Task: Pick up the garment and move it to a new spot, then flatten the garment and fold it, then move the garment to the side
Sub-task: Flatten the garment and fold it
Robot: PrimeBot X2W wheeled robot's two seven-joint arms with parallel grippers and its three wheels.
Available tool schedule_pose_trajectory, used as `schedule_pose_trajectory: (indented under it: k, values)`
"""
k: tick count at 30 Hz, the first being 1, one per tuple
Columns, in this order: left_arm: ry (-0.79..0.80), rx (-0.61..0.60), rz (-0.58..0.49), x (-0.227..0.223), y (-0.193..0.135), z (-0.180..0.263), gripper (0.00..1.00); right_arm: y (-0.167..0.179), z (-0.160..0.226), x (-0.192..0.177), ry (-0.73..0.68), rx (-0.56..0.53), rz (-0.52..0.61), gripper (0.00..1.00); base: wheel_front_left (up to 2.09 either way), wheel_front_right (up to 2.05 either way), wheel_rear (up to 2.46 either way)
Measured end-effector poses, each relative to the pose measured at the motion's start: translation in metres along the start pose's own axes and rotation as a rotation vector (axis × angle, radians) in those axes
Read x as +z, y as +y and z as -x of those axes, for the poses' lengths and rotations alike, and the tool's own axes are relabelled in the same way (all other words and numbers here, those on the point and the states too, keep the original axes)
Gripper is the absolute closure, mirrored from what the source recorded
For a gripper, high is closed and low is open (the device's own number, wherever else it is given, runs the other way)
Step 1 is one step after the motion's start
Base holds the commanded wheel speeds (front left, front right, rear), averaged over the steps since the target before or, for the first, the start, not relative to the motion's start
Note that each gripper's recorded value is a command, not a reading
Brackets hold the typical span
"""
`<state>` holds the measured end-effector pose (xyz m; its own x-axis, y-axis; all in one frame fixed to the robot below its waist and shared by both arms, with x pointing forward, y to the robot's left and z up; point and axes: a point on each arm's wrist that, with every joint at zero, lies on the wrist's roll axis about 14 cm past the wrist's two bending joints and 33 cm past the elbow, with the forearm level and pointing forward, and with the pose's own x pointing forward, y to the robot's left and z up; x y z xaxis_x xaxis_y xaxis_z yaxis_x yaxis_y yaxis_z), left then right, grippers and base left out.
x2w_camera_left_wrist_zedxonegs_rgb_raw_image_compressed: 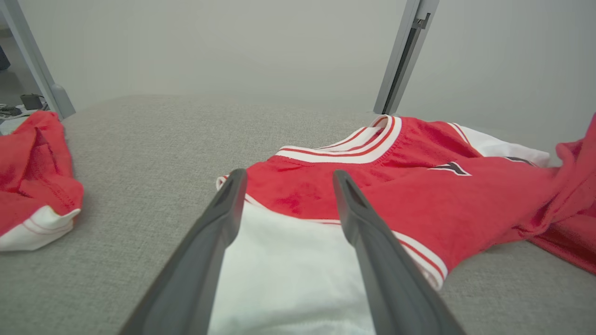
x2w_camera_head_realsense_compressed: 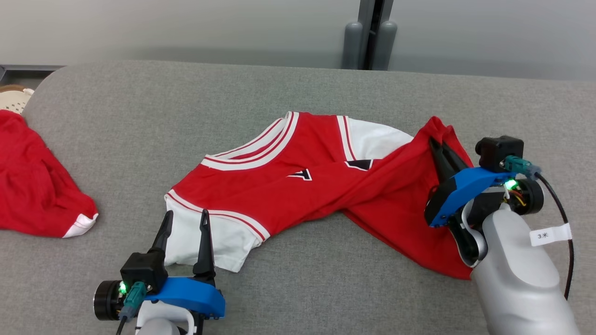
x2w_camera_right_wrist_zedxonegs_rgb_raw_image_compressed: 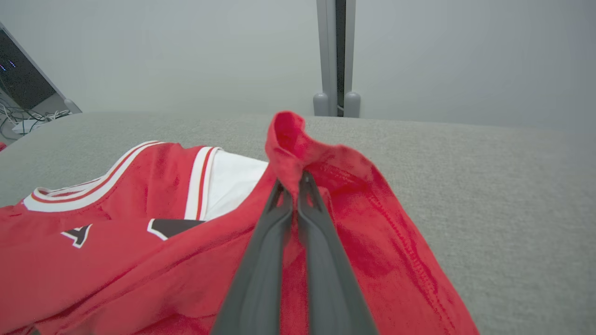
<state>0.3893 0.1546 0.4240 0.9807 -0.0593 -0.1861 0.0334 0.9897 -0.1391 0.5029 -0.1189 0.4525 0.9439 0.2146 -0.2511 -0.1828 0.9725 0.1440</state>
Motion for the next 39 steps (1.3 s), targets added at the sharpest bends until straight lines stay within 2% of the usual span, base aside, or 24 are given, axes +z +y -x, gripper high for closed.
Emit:
schedule_pose_trajectory:
  k: [4,10,19,20,24,25,27,28,29,33,35,39]
  values:
    - [-0.009,-0.029,0.000,0.003,-0.010,-0.002,0.00,0.001,0.009,0.036,-0.124,0.006,0.001,1.00,0.00,0.00,0.00]
    - [-0.022,-0.078,0.006,0.008,-0.027,-0.007,0.00,-0.007,0.056,0.033,-0.169,-0.016,0.001,1.00,0.00,0.00,0.00]
    - [-0.035,-0.146,-0.007,0.013,-0.049,-0.023,0.00,-0.007,0.151,-0.032,0.012,-0.072,-0.095,1.00,0.00,0.00,0.00]
    - [-0.037,-0.154,-0.008,0.013,-0.051,-0.025,0.00,-0.006,0.158,-0.041,0.039,-0.075,-0.126,1.00,0.00,0.00,0.00]
    - [-0.043,-0.179,-0.012,0.016,-0.060,-0.030,0.00,-0.011,0.178,-0.074,0.148,-0.116,-0.131,1.00,0.00,0.00,0.00]
    - [-0.043,-0.184,-0.012,0.016,-0.062,-0.031,0.00,-0.012,0.181,-0.082,0.173,-0.123,-0.135,0.89,0.00,0.00,0.00]
    - [-0.043,-0.190,-0.013,0.016,-0.064,-0.032,0.00,-0.014,0.185,-0.094,0.203,-0.136,-0.148,0.58,0.00,0.00,0.00]
    - [-0.042,-0.192,-0.013,0.016,-0.064,-0.032,0.00,-0.016,0.186,-0.098,0.216,-0.142,-0.150,0.17,0.00,0.00,0.00]
    - [-0.041,-0.194,-0.012,0.015,-0.065,-0.032,0.00,-0.016,0.187,-0.103,0.227,-0.146,-0.150,0.00,0.00,0.00,0.00]
    - [-0.037,-0.194,-0.010,0.015,-0.064,-0.030,0.00,-0.020,0.186,-0.104,0.222,-0.156,-0.161,0.00,0.00,0.00,0.00]
    - [-0.038,-0.189,-0.010,0.015,-0.063,-0.029,0.00,-0.024,0.181,-0.090,0.180,-0.158,-0.159,0.00,0.00,0.00,0.00]
    - [-0.038,-0.174,-0.006,0.015,-0.058,-0.026,0.00,-0.043,0.171,-0.045,0.078,-0.193,-0.067,0.00,0.00,0.00,0.00]
